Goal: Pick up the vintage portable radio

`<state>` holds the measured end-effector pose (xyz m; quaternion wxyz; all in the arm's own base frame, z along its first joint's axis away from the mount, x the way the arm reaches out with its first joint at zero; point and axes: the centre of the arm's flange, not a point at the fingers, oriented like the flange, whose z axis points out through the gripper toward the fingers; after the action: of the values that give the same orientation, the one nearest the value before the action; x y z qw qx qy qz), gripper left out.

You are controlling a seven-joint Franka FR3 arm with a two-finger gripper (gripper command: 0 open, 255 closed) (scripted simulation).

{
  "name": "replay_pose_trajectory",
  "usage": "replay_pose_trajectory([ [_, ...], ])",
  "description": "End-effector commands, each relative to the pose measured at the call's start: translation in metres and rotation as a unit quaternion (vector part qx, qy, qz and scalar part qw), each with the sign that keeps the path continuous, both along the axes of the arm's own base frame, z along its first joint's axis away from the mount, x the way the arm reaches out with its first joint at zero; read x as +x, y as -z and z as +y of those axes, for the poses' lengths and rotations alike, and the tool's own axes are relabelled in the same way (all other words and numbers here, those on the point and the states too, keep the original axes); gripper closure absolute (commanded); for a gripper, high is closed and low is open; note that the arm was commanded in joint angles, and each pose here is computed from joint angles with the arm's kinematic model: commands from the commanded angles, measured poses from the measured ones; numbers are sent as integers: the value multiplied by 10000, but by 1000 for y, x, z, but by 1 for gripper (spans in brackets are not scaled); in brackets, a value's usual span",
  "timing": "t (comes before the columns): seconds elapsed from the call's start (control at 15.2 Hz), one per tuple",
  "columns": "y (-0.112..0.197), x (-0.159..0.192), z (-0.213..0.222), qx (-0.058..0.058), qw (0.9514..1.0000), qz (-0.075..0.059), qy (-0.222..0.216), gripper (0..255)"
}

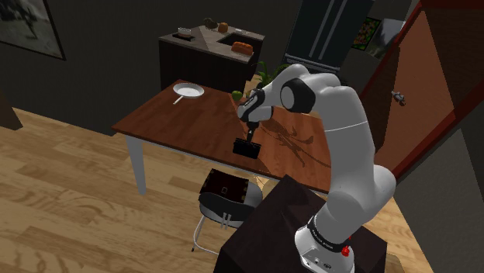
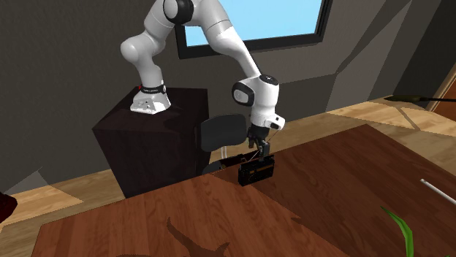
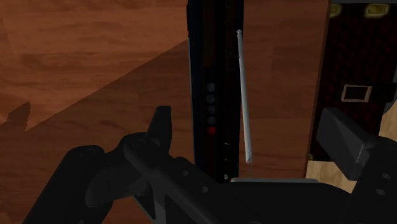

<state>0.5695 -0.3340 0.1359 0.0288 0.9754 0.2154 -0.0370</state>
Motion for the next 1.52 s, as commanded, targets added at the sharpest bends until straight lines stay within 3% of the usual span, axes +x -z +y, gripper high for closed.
replay_pose_trajectory([
  [0.0, 4, 1, 1, -1, 10000, -3, -1, 0],
  [0.07, 4, 1, 0, 0, 10000, -3, -1, 255],
  [0.66, 4, 1, 1, -1, 10000, -3, -1, 255],
  [1.45, -60, 1, 1, -1, 10000, -3, -1, 255],
])
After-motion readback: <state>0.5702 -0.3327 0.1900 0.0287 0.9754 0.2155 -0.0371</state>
